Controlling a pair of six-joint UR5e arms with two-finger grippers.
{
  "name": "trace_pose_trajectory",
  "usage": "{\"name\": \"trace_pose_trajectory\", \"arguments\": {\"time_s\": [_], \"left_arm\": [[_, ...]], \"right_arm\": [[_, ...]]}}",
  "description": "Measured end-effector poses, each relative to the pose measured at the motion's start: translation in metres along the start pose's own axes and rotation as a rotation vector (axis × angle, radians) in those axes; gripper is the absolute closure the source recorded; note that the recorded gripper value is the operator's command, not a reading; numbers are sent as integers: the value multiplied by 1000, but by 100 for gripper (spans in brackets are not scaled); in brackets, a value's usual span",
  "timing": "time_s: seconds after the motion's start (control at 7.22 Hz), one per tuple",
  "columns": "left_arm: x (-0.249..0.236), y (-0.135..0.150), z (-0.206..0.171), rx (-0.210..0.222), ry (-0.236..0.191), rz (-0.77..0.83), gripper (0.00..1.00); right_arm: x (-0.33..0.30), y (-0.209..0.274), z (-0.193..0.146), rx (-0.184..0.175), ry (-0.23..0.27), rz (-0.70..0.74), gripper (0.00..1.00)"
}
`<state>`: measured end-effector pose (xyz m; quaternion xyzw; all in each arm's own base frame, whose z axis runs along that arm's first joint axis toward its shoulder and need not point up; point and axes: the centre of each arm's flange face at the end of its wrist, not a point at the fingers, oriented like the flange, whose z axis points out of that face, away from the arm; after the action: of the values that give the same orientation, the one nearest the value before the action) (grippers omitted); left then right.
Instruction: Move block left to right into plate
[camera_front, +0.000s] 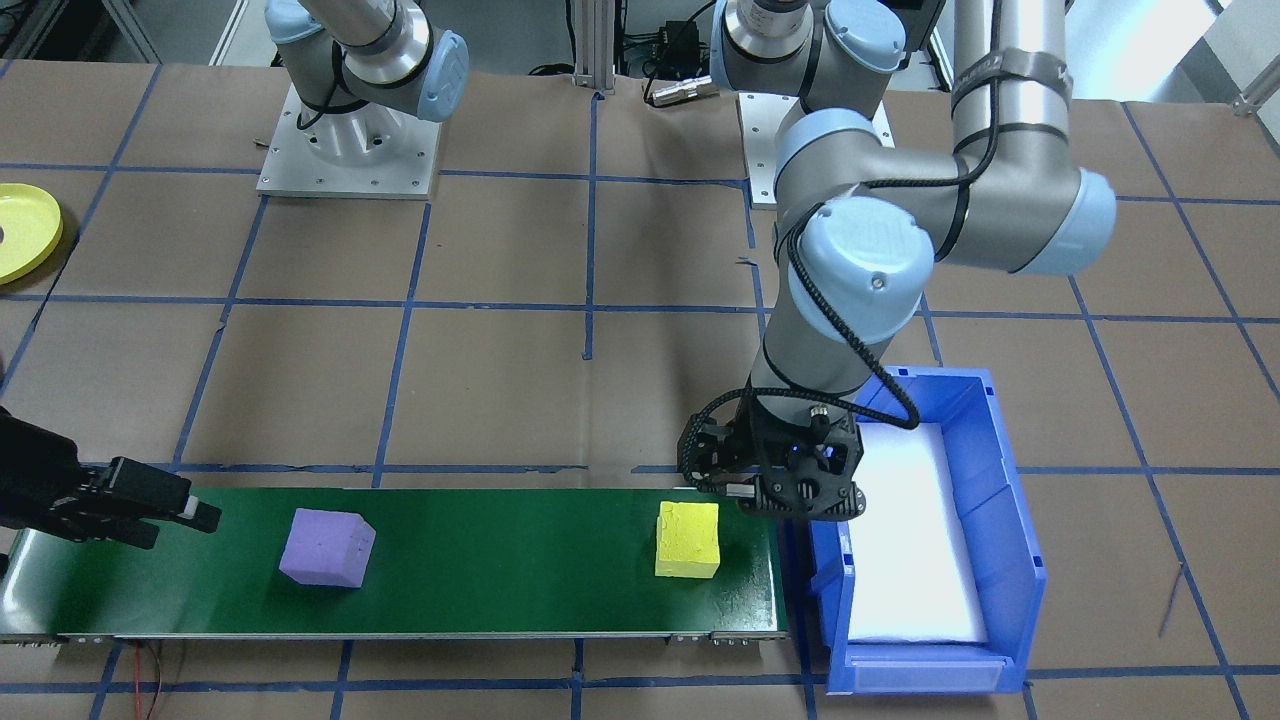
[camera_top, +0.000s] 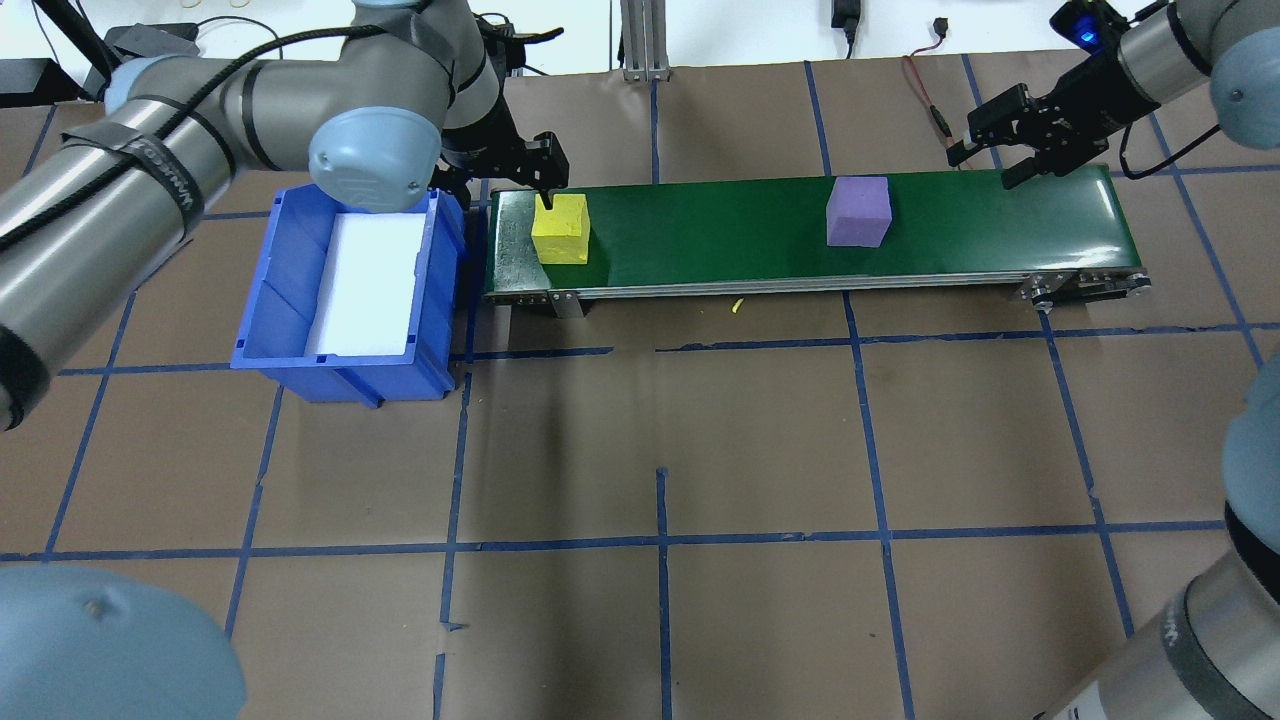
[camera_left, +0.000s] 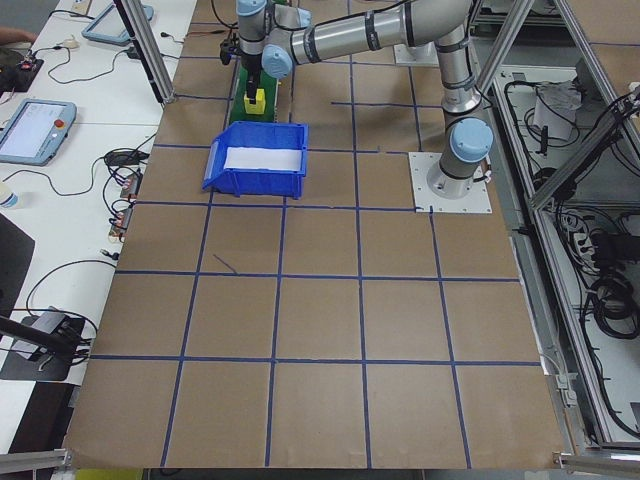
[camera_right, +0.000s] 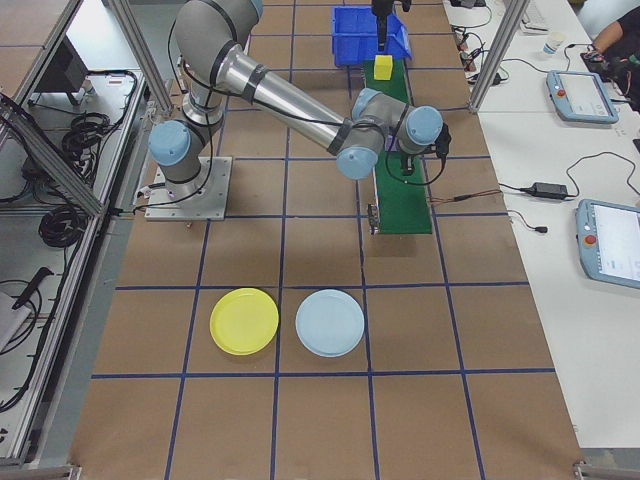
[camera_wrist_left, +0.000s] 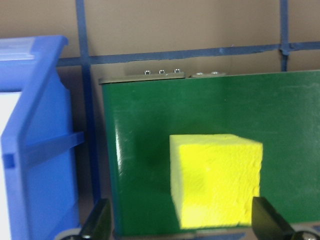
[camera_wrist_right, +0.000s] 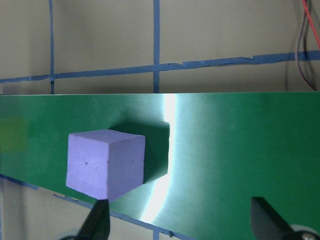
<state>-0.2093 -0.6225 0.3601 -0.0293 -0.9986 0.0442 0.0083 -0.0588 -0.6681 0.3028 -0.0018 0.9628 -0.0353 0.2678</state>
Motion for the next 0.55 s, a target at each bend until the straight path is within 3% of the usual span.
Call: {"name": "trace_pose_trajectory", "arguments": {"time_s": [0.28, 0.55], "left_arm": [[-44, 28, -54, -57, -12, -12, 0], [-87, 72, -117, -113, -13, 6, 0]], "right_arm": [[-19, 5, 32, -51, -6, 47, 0], [-19, 7, 40, -55, 29, 76, 0]]}}
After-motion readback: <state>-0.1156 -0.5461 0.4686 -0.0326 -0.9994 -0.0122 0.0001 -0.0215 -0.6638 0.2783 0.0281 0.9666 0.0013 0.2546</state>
